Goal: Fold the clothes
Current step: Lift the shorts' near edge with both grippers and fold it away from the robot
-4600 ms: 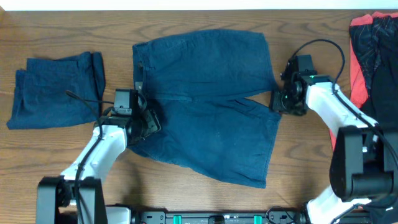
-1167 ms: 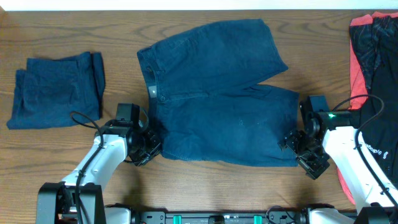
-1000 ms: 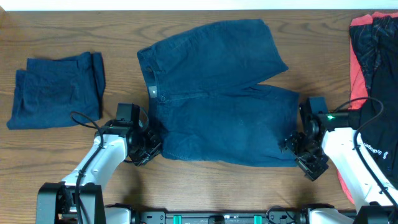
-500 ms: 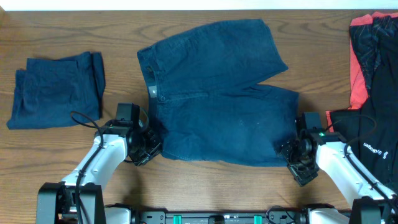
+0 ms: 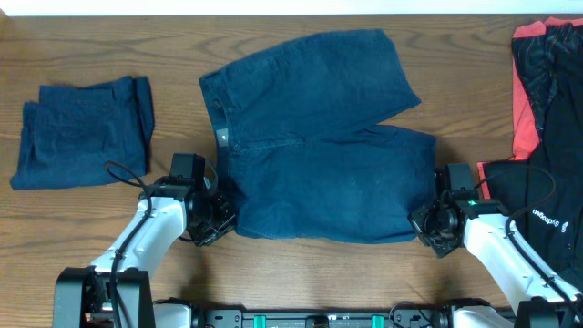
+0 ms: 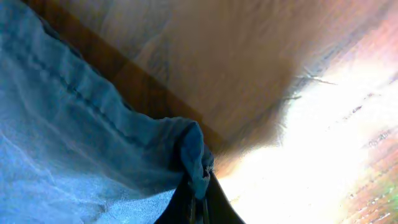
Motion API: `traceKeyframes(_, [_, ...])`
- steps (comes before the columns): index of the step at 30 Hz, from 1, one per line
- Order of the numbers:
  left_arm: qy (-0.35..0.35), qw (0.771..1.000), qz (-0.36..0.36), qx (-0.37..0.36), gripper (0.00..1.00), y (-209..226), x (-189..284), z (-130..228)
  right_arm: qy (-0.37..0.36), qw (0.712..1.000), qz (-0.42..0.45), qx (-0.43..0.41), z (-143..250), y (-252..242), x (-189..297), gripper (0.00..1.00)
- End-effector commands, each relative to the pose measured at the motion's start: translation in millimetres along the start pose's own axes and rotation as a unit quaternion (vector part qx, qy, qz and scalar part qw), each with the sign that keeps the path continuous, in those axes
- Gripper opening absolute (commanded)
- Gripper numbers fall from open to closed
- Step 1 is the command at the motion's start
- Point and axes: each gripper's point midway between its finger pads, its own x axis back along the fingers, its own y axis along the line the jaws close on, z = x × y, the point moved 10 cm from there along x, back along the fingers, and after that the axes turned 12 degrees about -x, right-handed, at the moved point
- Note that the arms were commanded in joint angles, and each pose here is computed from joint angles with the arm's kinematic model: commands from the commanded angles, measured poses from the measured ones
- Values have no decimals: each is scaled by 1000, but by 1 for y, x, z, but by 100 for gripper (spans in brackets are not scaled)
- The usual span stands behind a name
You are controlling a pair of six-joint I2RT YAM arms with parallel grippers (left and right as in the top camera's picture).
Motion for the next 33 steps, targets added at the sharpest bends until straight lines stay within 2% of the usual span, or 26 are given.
traceKeyframes(1, [12, 1000, -13, -23, 6, 5, 0, 6, 10, 999, 24, 30, 1, -10, -9, 1])
traceKeyframes(5, [21, 999, -16, -48, 6, 4, 9, 13, 4, 999, 21, 31, 0, -7, 0, 1])
traceKeyframes(10, [-1, 997, -6, -81, 6, -1, 38, 27, -34, 998, -7, 54, -4, 3, 31, 1])
traceKeyframes(22, [-80, 990, 26, -112, 6, 10, 101, 101, -138, 984, -78, 77, -7, 0, 125, 1])
traceKeyframes(27, [-112, 985, 40, -124, 6, 14, 127, 130, -175, 973, -117, 98, -5, -3, 166, 1])
traceKeyframes(33, [-175, 973, 52, -144, 6, 6, 165, 144, -218, 940, -189, 180, -4, 13, 214, 1])
